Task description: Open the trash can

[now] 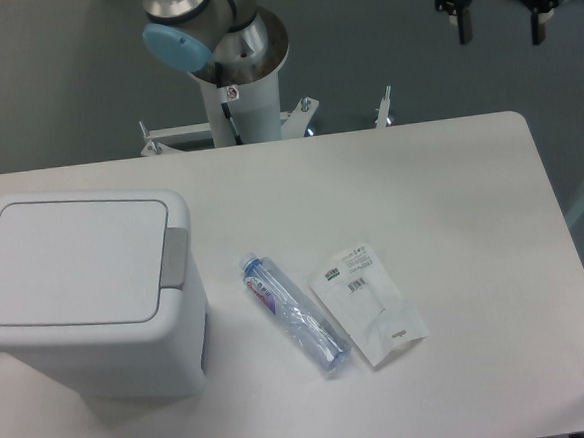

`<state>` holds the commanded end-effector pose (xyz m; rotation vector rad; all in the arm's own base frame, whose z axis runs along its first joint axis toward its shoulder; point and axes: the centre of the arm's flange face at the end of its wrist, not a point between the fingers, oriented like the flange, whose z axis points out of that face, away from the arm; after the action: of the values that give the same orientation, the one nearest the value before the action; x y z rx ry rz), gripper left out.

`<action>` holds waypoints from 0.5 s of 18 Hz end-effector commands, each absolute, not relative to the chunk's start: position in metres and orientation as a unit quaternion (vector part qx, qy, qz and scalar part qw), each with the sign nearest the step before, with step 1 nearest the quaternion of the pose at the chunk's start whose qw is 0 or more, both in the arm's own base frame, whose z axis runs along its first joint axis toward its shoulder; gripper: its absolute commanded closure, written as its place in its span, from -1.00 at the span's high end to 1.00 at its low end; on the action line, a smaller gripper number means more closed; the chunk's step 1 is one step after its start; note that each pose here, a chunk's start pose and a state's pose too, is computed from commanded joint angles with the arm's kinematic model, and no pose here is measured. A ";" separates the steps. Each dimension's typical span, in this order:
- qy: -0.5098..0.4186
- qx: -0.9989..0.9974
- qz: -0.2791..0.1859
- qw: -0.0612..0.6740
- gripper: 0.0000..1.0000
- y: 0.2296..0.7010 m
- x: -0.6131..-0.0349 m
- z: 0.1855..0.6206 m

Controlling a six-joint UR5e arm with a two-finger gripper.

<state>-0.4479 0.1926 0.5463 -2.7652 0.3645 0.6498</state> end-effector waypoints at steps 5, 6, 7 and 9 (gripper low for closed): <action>0.126 -0.955 0.231 0.141 1.00 0.194 -0.448 0.554; 0.120 -0.955 0.231 0.143 1.00 0.195 -0.447 0.556; 0.109 -0.955 0.230 0.149 1.00 0.201 -0.444 0.560; 0.061 -0.958 0.219 0.174 1.00 0.228 -0.434 0.568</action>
<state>-0.4342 0.2277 0.5684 -2.7167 0.1729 0.6208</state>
